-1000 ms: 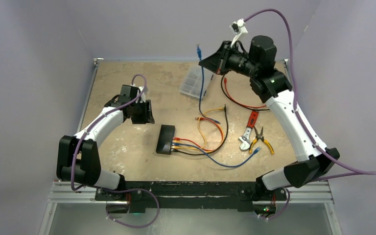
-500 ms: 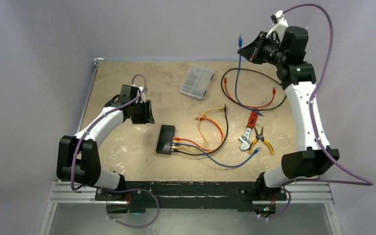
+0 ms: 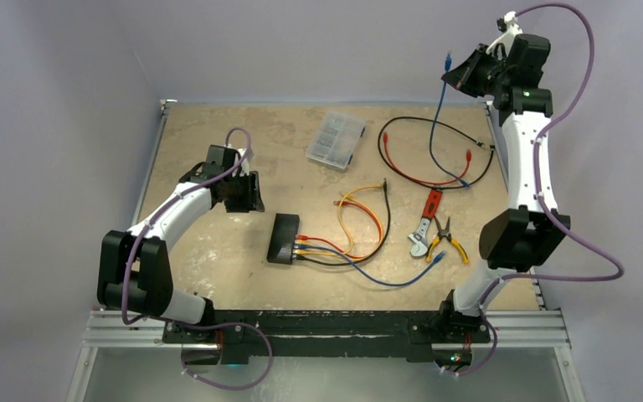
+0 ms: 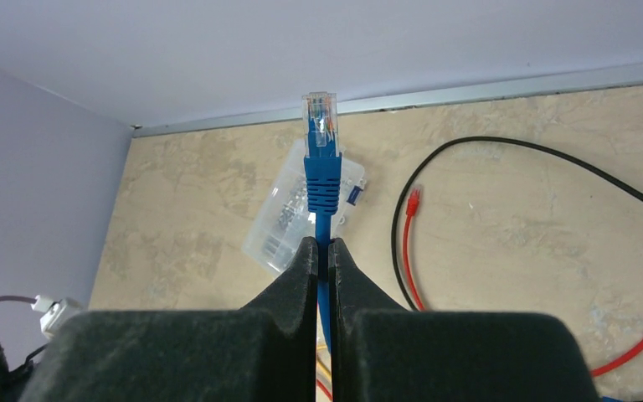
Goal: Pull the plug from the switch port
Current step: Place the connector at the center of the board.
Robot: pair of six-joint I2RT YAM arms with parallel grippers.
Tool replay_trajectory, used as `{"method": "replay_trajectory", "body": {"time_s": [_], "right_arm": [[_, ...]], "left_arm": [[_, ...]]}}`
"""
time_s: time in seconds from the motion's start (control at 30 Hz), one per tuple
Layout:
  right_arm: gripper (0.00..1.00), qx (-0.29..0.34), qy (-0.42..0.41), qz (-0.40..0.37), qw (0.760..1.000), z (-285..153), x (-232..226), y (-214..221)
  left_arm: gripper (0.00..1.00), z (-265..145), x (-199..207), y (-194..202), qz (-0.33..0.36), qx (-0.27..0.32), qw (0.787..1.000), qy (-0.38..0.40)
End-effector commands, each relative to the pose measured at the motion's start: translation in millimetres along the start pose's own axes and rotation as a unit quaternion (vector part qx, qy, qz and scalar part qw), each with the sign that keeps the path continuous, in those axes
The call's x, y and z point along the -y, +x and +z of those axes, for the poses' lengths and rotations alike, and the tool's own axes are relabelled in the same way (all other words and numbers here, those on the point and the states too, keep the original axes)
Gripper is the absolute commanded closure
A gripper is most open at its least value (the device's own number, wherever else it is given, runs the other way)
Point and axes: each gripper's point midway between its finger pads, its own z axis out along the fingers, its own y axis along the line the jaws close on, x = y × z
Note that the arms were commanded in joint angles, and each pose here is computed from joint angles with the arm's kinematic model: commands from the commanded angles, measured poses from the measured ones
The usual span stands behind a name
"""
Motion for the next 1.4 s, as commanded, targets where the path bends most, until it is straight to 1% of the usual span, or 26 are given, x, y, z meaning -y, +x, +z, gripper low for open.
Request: {"method": "replay_trajectory", "body": {"time_s": [0.0,0.13,0.33,0.57,0.77,1.03,1.27,1.3,1.37], "right_arm": [[1.00,0.011,-0.005,-0.018,1.000,4,-5,-17],[1.00,-0.006,0.000,-0.007,1.000,26,11,-6],[1.00,-0.049,-0.008,0.019,0.999,62,35,29],[1.00,-0.097,-0.038,0.047,0.993,95,52,76],[1.00,-0.128,-0.050,0.053,0.989,117,52,109],[1.00,-0.143,-0.068,0.063,0.985,148,42,131],[1.00,-0.167,-0.054,0.071,0.982,170,50,159],[1.00,-0.165,-0.044,0.070,0.983,171,54,161],[0.90,-0.153,-0.018,0.062,0.986,170,62,155]], "left_arm": [[0.55,-2,2,-8,0.007,0.008,1.000,0.009],[0.55,-2,2,-9,0.008,0.009,1.000,0.009],[0.55,-2,2,-9,0.007,0.009,1.000,0.009],[0.55,-2,2,-10,0.007,0.010,1.000,0.009],[0.55,-2,2,-9,0.007,0.010,1.000,0.009],[0.55,-1,2,-9,0.007,0.009,1.000,0.009],[0.55,-2,2,-9,0.007,0.009,1.000,0.009],[0.55,-2,2,-9,0.006,0.009,1.000,0.009],[0.55,-2,2,-9,0.007,0.009,1.000,0.011]]}}
